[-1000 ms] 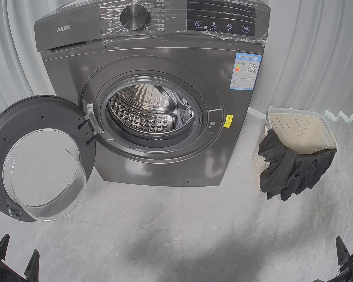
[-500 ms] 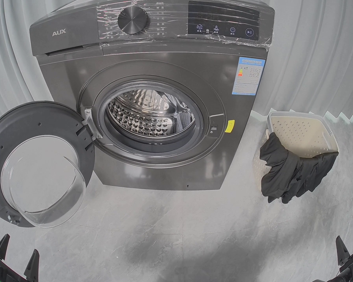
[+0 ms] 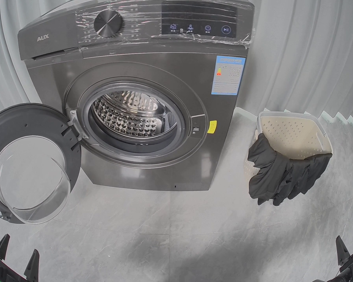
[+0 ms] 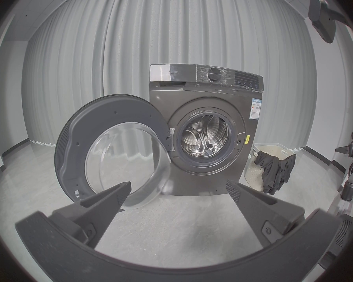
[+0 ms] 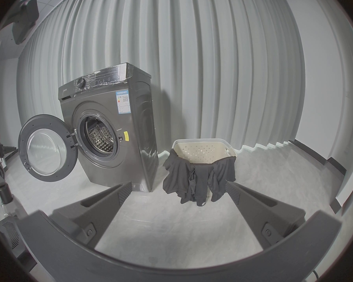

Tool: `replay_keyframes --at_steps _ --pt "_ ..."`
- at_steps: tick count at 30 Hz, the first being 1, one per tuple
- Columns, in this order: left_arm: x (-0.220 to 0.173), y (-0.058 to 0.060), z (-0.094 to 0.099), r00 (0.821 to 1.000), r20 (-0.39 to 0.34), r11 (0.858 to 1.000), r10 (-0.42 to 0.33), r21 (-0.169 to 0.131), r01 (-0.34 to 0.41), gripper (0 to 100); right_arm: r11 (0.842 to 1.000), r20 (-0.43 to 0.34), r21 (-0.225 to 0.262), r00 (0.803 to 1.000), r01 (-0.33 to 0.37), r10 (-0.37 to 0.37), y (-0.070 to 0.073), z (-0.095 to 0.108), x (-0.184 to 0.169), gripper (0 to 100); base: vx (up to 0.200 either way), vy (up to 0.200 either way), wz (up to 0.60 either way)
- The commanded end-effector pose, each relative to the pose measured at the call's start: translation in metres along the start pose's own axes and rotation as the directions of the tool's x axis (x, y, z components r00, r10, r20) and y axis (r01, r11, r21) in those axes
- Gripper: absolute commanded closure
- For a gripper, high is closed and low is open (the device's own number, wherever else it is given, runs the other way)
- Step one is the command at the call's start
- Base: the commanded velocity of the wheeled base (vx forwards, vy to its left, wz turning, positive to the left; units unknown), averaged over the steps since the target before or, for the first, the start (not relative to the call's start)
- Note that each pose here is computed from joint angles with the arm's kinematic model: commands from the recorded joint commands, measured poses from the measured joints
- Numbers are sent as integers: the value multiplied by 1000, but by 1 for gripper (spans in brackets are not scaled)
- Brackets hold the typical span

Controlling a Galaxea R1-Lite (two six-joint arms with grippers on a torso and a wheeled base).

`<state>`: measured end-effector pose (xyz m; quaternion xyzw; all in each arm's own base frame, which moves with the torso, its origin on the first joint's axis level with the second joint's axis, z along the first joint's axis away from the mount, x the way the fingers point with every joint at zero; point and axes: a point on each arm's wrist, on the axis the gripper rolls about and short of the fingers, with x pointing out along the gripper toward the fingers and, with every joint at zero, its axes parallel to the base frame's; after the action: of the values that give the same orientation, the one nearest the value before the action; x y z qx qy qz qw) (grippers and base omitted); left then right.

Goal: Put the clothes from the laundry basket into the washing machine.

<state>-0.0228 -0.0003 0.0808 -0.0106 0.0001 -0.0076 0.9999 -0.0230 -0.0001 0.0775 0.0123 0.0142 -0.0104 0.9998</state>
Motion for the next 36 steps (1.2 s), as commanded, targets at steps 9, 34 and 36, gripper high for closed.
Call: replay_keyframes --at_steps 9,34,36 --pt "0 0 -5 1000 0 1000 0 0 0 0 1000 6 0 1000 -1 1 0 -1 0 0 0 -200 0" --pt "0 0 -5 1000 0 1000 0 0 0 0 1000 6 0 1000 -1 1 0 -1 0 0 0 -144 0" --pt "0 0 -5 1000 0 1000 0 0 0 0 1000 6 0 1000 -1 1 0 -1 0 0 0 0 0"
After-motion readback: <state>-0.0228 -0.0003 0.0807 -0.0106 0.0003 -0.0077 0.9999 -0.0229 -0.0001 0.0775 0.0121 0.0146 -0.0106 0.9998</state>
